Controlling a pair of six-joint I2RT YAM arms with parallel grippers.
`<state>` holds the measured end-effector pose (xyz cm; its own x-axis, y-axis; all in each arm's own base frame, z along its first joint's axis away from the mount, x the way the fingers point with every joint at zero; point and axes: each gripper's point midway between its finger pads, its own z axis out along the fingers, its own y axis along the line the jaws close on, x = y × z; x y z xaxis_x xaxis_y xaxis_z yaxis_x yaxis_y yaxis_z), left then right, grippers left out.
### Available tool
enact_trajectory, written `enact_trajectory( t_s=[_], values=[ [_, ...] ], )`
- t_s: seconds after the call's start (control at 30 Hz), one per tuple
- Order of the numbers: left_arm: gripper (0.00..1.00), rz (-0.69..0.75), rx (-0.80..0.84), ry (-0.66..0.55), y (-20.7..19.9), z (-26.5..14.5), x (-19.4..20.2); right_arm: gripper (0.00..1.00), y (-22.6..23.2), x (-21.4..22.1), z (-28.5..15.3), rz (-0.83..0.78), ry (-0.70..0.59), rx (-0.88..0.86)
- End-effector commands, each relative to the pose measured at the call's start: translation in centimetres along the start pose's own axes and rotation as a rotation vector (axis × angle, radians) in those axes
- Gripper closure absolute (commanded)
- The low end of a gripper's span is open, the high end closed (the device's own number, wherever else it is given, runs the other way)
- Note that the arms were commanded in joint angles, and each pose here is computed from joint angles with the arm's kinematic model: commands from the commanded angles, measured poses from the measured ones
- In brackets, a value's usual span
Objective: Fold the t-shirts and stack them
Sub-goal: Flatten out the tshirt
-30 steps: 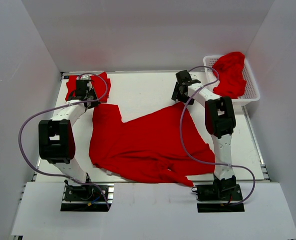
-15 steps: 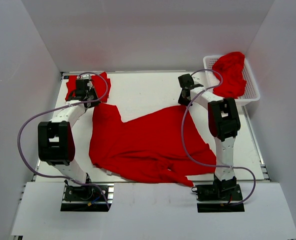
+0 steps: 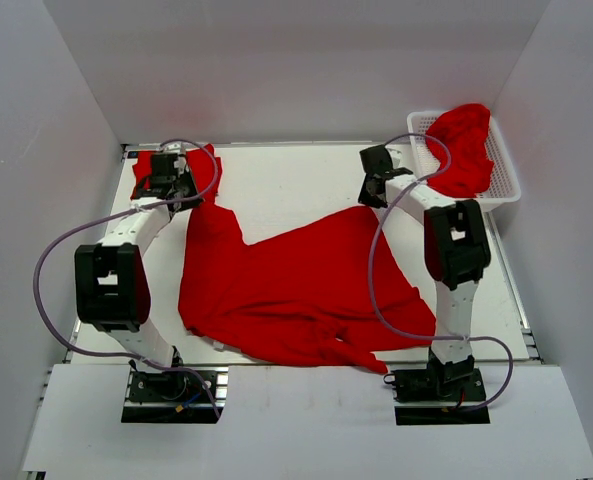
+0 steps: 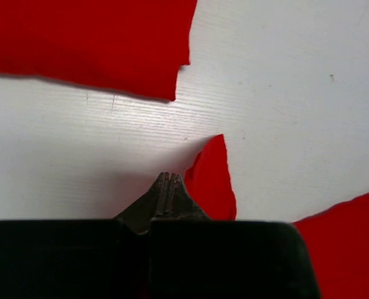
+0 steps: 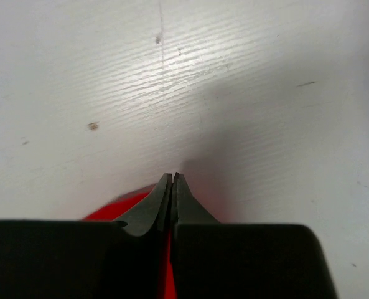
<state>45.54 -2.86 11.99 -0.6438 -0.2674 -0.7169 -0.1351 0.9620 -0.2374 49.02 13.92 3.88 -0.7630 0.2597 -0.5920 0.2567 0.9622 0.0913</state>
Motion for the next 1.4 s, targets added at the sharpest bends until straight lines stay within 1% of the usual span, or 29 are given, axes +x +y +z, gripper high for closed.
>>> enact_trajectory(
  t_s=[0.0, 0.17, 0.2, 0.27, 0.3, 0.33, 0.37, 0.4, 0.43, 0.5, 0.57, 0.6, 0.63, 0.7, 0.73, 0.77, 0.8, 0.83, 0.87, 0.9, 0.93, 0.97, 1.0, 1.07, 1.1, 1.13, 1.23, 1.3, 1.37],
  values=[
    [1.0, 0.052, 0.117, -0.164, -3.3, -4.6, -6.4, 1.0, 2.1, -8.7, -7.8, 0.037, -0.291, -0.142],
    [1.0, 0.086, 0.177, -0.275, -5.2, -9.6, -10.4, 1.0, 1.6, -13.0, -15.4, 0.051, -0.453, -0.215],
    [1.0, 0.101, 0.184, -0.309, -5.5, -11.2, -11.4, 1.0, 1.6, -13.2, -16.1, 0.042, -0.467, -0.224],
    [1.0, 0.116, 0.203, -0.357, -6.2, -13.8, -13.2, 1.0, 1.2, -14.5, -20.1, 0.043, -0.544, -0.261],
    [1.0, 0.133, 0.207, -0.385, -6.5, -15.1, -14.1, 1.0, 1.3, -14.9, -21.1, 0.041, -0.567, -0.276],
    [1.0, 0.138, 0.219, -0.437, -7.1, -17.2, -15.8, 1.0, 0.8, -15.7, -23.4, 0.036, -0.614, -0.29],
    [1.0, 0.147, 0.209, -0.469, -7.0, -19.2, -16.6, 1.0, 0.3, -16.3, -25.6, 0.046, -0.656, -0.302],
    [1.0, 0.146, 0.205, -0.5, -7.2, -20.7, -17.4, 1.0, -0.2, -16.5, -26.6, 0.035, -0.677, -0.301],
    [1.0, 0.157, 0.192, -0.56, -7.3, -23.1, -19.0, 1.0, -1.2, -17.3, -30.3, 0.05, -0.75, -0.315],
    [1.0, 0.174, 0.203, -0.632, -7.7, -26.9, -20.2, 1.0, -2.1, -17.6, -32.6, 0.039, -0.806, -0.313],
    [1.0, 0.179, 0.221, -0.716, -8.3, -30.8, -21.8, 1.0, -3.5, -18.0, -37.6, 0.036, -0.906, -0.333],
    [1.0, 0.199, 0.232, -0.738, -8.6, -32.2, -22.1, 1.0, -4.2, -18.2, -38.6, 0.035, -0.923, -0.327],
    [1.0, 0.211, 0.238, -0.788, -8.9, -34.6, -22.9, 1.0, -5.2, -18.6, -42.2, 0.052, -0.982, -0.342],
    [1.0, 0.236, 0.243, -0.862, -9.3, -38.6, -24.0, 1.0, -6.0, -18.5, -44.1, 0.027, -1.002, -0.335],
    [1.0, 0.228, 0.23, -0.884, -9.1, -39.7, -24.4, 1.0, -6.9, -18.9, -47.7, 0.043, -1.066, -0.356],
    [1.0, 0.238, 0.229, -0.905, -9.2, -40.9, -24.6, 1.0, -7.1, -18.4, -48.3, 0.016, -1.056, -0.363],
    [1.0, 0.256, 0.228, -0.95, -9.3, -43.2, -25.1, 1.0, -7.3, -18.3, -49.4, 0.012, -1.071, -0.374],
    [1.0, 0.251, 0.223, -0.976, -9.3, -44.5, -25.3, 1.0, -8.3, -18.5, -52.8, 0.022, -1.135, -0.396],
    [1.0, 0.256, 0.214, -1.003, -9.2, -45.8, -25.6, 1.0, -8.3, -17.9, -53.5, -0.005, -1.126, -0.418],
    [1.0, 0.261, 0.197, -1.06, -8.9, -48.4, -26.0, 1.0, -8.7, -18.0, -55.5, 0.002, -1.159, -0.438],
    [1.0, 0.255, 0.191, -1.094, -8.8, -49.8, -26.3, 1.0, -9.3, -17.6, -57.9, 0.0, -1.19, -0.461],
    [1.0, 0.265, 0.192, -1.135, -8.8, -51.7, -26.2, 1.0, -9.4, -17.3, -58.6, -0.017, -1.193, -0.474],
    [1.0, 0.264, 0.193, -1.2, -8.7, -54.7, -26.2, 1.0, -9.9, -17.3, -60.7, -0.011, -1.23, -0.491],
    [1.0, 0.284, 0.189, -1.276, -8.7, -57.8, -25.9, 1.0, -11.0, -16.9, -64.5, -0.013, -1.294, -0.521],
    [1.0, 0.284, 0.194, -1.313, -8.7, -59.2, -25.6, 1.0, -11.4, -16.5, -65.5, -0.016, -1.31, -0.534],
    [1.0, 0.271, 0.19, -1.389, -8.4, -62.0, -25.2, 1.0, -12.1, -16.3, -67.5, -0.012, -1.35, -0.545],
    [1.0, 0.267, 0.19, -1.491, -8.1, -66.5, -24.1, 1.0, -14.1, -15.0, -71.9, 0.01, -1.45, -0.581],
    [1.0, 0.294, 0.232, -1.569, -8.5, -69.9, -22.5, 1.0, -15.6, -13.5, -74.1, 0.033, -1.506, -0.6],
    [1.0, 0.307, 0.256, -1.643, -8.7, -72.7, -21.3, 1.0, -15.8, -12.9, -74.7, 0.034, -1.522, -0.624]
  ],
)
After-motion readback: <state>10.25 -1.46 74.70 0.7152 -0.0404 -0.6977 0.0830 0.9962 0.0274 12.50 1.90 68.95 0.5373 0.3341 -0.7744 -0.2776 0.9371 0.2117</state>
